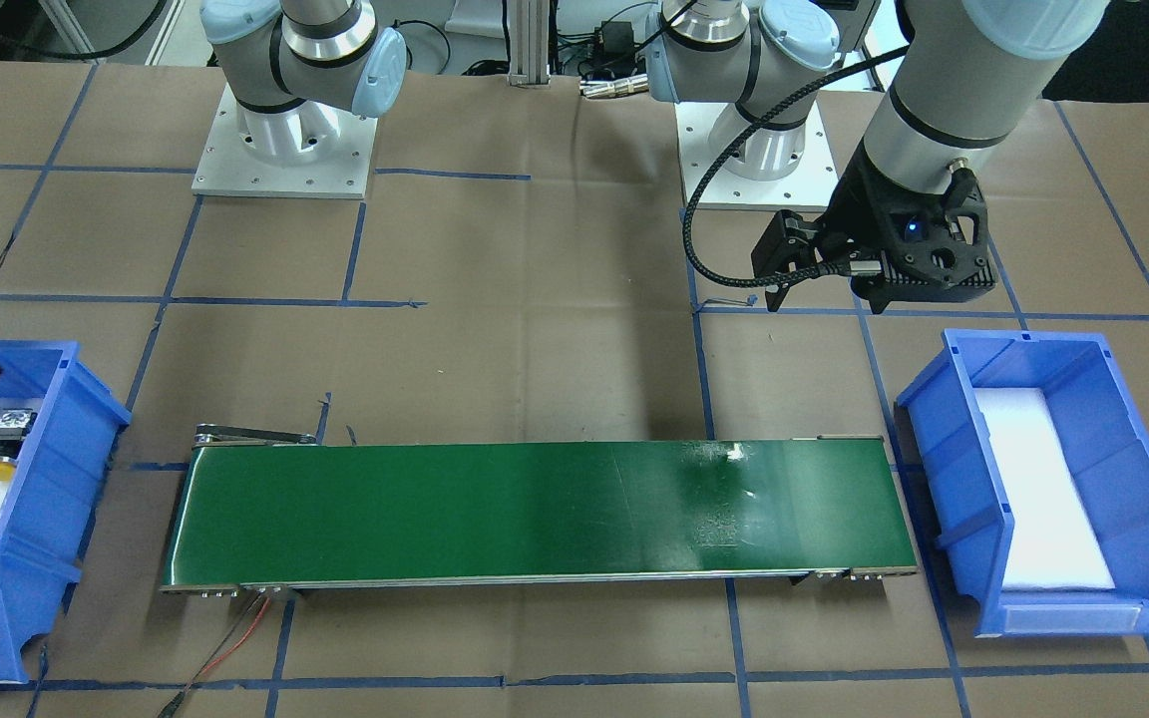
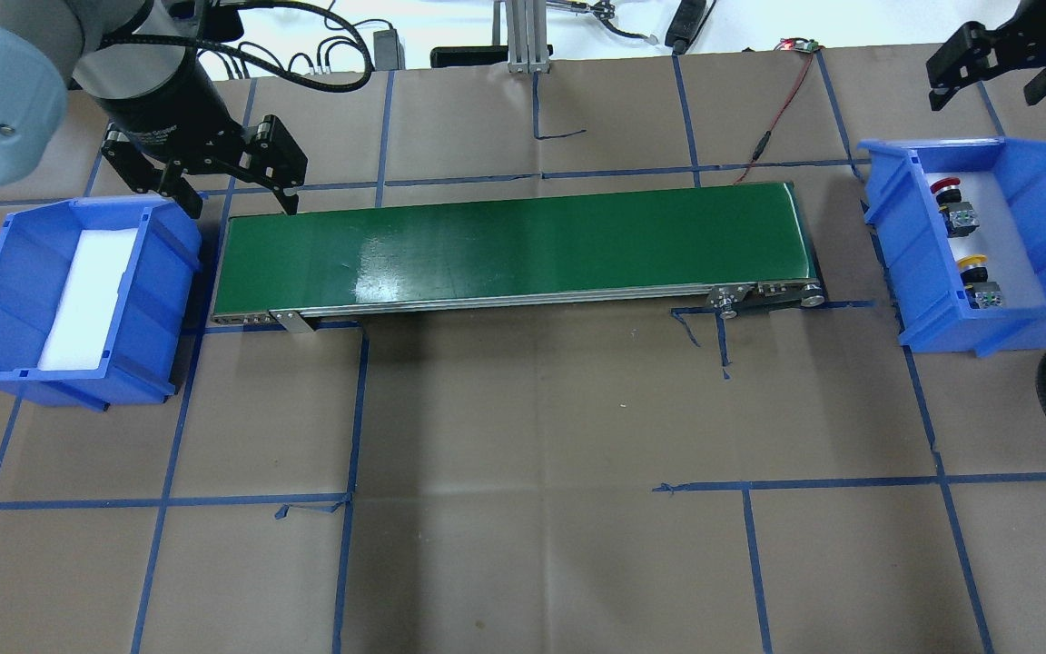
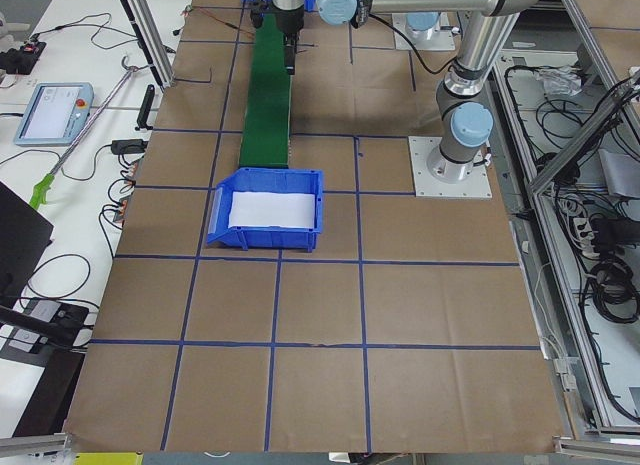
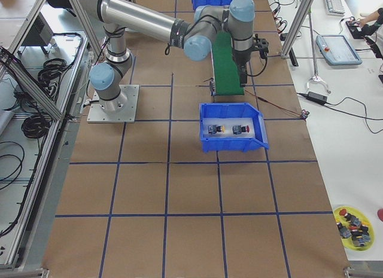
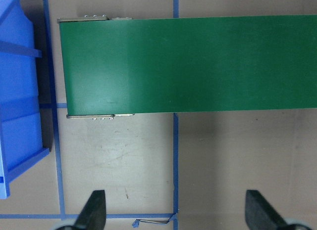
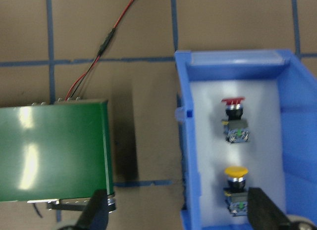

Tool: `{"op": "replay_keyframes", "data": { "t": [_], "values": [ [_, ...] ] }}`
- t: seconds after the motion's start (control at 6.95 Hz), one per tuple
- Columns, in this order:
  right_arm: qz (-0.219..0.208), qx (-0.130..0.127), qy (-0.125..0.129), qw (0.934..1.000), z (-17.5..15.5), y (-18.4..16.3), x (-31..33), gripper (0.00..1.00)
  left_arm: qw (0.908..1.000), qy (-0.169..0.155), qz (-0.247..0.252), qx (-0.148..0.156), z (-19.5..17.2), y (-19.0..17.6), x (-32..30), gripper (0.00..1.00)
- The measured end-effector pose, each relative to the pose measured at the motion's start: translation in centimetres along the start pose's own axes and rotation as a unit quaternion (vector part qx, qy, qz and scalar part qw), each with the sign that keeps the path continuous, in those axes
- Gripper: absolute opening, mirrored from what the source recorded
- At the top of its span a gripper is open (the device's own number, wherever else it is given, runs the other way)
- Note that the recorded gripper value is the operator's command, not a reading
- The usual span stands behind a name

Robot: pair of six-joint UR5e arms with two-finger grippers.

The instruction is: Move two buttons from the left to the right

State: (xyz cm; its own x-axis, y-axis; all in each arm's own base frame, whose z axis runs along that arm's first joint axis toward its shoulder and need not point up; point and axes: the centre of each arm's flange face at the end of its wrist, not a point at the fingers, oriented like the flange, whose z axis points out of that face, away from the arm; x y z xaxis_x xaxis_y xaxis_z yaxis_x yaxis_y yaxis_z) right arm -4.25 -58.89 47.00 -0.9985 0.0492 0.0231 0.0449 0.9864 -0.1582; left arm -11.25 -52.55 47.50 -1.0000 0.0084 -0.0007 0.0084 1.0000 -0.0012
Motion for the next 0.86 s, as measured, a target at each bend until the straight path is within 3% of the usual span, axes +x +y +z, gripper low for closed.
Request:
{"op": "replay_keyframes", "data": {
  "t": [0.29,0.43,0.86],
  "values": [
    [0.04,-0.048,-0.017,0.9979,-4.5,5.5,-10.5,1.0,1.0,0.0,0.0,0.0,0.0,0.0,0.0,1.0],
    [0.04,-0.059,-0.017,0.9973,-5.4,7.6,-15.1,1.0,1.0,0.0,-0.001,0.0,0.0,-0.1,0.0,1.0],
    [0.032,-0.079,-0.015,0.9963,-4.2,9.9,-19.4,1.0,1.0,0.0,-0.001,0.0,0.0,-0.1,0.0,1.0]
  ]
}}
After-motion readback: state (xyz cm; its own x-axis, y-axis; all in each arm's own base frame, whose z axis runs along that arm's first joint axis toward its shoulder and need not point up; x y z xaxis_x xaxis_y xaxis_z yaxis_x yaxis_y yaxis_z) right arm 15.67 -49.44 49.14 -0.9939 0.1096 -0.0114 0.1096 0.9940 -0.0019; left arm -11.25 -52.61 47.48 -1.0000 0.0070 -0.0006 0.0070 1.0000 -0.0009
